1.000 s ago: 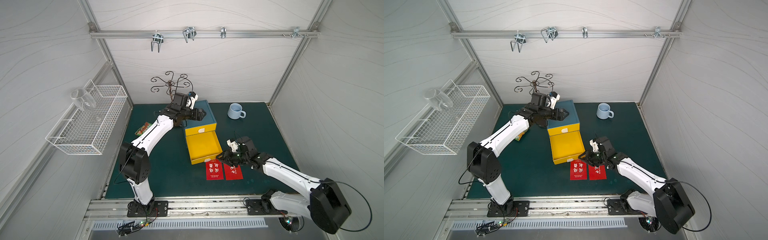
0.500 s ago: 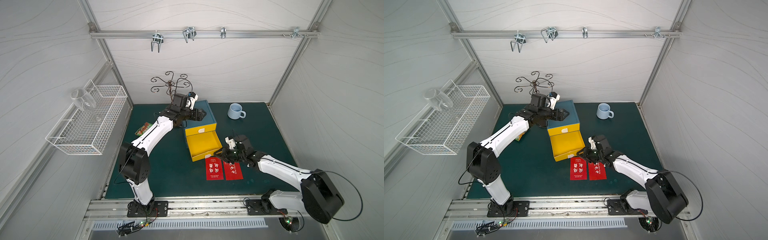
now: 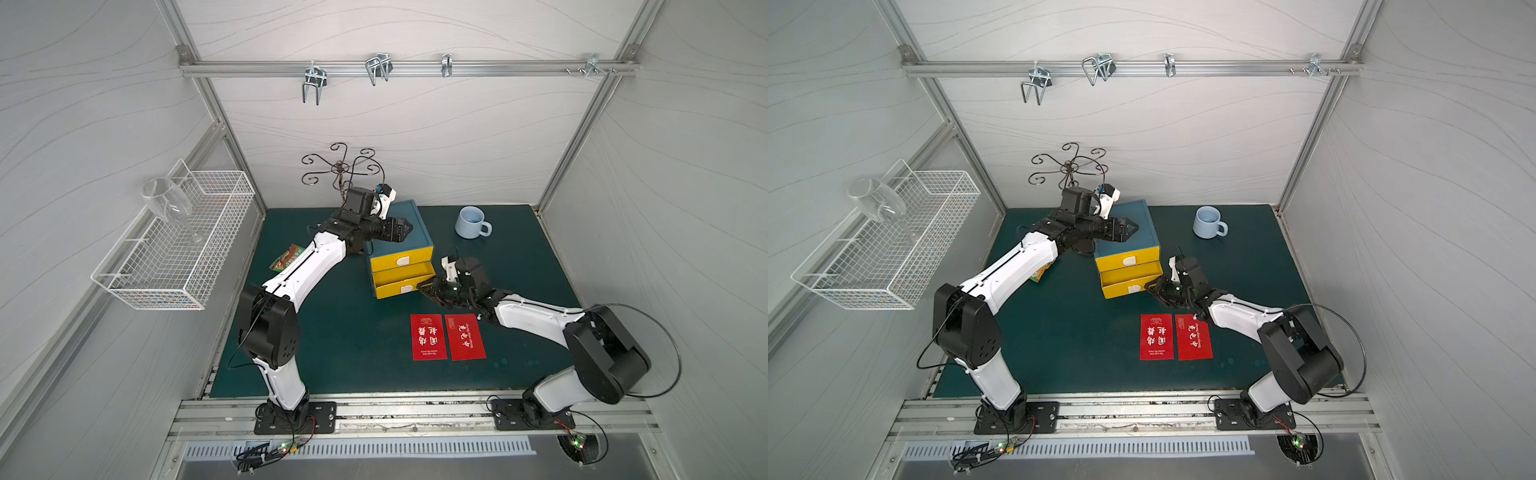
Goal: Take the postcards out of the drawer
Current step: Close the drawer in the storage box.
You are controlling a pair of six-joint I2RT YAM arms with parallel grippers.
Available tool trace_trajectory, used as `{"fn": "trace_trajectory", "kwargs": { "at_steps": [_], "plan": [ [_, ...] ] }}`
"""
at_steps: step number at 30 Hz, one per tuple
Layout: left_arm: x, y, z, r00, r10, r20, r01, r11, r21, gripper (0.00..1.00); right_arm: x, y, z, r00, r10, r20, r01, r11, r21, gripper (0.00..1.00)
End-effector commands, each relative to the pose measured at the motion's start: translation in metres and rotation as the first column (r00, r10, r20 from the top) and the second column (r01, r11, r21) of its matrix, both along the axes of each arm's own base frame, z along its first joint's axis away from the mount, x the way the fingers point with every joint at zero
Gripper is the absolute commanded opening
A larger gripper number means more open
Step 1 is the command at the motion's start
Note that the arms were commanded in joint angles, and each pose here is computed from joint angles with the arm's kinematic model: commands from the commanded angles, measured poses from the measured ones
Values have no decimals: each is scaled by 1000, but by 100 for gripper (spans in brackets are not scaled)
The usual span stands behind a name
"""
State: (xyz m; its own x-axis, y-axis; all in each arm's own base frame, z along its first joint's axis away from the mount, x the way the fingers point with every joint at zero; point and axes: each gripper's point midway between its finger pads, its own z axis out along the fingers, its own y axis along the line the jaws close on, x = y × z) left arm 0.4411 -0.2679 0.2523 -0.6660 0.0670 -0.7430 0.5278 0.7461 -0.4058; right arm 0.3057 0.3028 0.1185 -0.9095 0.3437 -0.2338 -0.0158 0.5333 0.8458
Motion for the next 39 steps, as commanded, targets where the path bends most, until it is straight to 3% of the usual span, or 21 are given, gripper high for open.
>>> {"fn": "trace_trajectory", "kwargs": {
  "at_steps": [1, 16, 20, 29, 39],
  "plan": [
    [-18, 4, -59, 982, -8, -190, 22, 997, 71, 84, 23, 10, 13, 996, -57, 64, 53, 996, 72, 25],
    [-21, 6, -64, 980, -7, -198, 24, 996, 81, 85, 64, 24, 8, 985, -165, 53, 153, 972, 176, 24],
    [-20, 6, -63, 981, -5, -193, 22, 996, 85, 85, 58, 23, 4, 986, -162, 30, 153, 968, 198, 26],
    [-17, 7, -66, 980, -1, -197, 19, 996, 87, 86, 30, 13, 3, 992, -127, -6, 126, 973, 192, 43],
    [-19, 8, -67, 978, -4, -207, 22, 996, 83, 87, 12, 25, -40, 991, -91, -94, 107, 976, 191, 44]
  ]
}}
